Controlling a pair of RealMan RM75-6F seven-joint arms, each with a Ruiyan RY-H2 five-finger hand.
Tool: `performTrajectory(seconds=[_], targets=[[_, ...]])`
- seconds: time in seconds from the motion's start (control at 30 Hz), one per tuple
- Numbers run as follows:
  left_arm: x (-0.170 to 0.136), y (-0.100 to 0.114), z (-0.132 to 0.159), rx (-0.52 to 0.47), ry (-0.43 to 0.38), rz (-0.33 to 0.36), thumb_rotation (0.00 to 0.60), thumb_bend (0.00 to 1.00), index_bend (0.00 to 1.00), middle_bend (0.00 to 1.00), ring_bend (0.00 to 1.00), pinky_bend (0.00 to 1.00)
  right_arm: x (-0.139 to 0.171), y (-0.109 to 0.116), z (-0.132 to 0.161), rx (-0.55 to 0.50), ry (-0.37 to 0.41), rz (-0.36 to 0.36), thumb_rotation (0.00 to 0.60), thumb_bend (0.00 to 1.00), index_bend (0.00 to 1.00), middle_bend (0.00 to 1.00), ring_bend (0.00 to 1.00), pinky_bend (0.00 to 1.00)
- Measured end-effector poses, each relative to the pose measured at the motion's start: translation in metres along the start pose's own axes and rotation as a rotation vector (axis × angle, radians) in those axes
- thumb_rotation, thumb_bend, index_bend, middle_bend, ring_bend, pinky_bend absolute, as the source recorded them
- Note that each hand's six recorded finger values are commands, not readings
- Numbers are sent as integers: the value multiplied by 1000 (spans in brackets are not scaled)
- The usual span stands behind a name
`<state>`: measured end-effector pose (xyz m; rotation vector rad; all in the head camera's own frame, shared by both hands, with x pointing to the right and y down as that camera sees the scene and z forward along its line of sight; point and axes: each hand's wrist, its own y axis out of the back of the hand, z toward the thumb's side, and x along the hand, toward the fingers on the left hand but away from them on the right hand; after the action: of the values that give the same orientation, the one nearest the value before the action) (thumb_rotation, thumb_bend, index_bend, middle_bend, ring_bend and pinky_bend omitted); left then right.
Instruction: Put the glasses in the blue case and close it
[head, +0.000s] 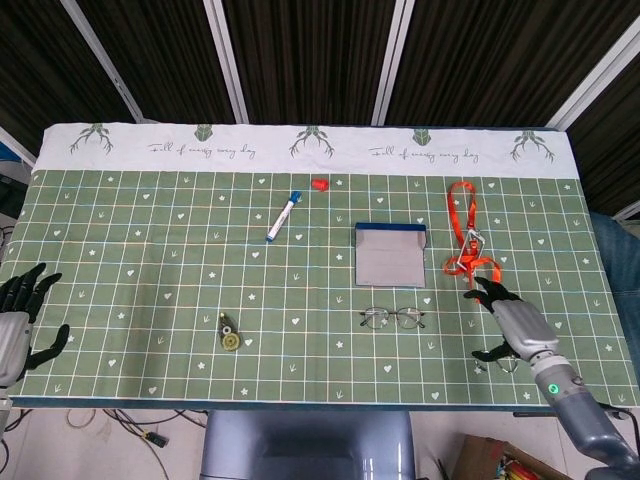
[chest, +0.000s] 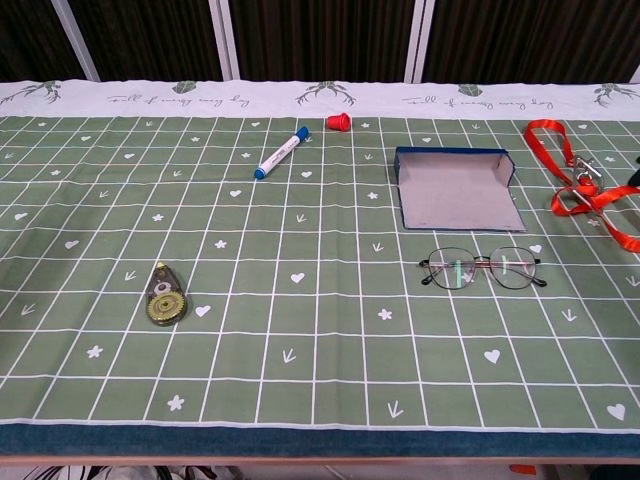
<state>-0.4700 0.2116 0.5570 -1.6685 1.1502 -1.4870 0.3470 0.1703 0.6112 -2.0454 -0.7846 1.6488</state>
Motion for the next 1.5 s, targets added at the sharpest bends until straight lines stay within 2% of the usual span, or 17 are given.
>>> performTrajectory(seconds=[0.27,0.4,0.73,1.3,1.5], targets=[[1,0,-3,-11,18,-11,600,404,110,7,0,0,-36,-19,35,65,44,28,600,315,299,16,40,175],[2,1,-3,-9,19,-16,600,403,110,7,0,0,-53,-28,47,73,26,38,600,350,320,17,40,175],[3,1,-4,-10,22,-19,600,403,110,7,0,0,-92,-45,76,51,-14,51,600,353,401,17,40,175],[3,1,-4,-9,24,-21,600,403,117,7,0,0,-106,-58,89,-30,-9,60,600,354,500,20,47,175],[3,0,-5,-9,29,-24,600,403,118,7,0,0,-110,-62,95,-41,4,56,600,383,523,20,47,175]])
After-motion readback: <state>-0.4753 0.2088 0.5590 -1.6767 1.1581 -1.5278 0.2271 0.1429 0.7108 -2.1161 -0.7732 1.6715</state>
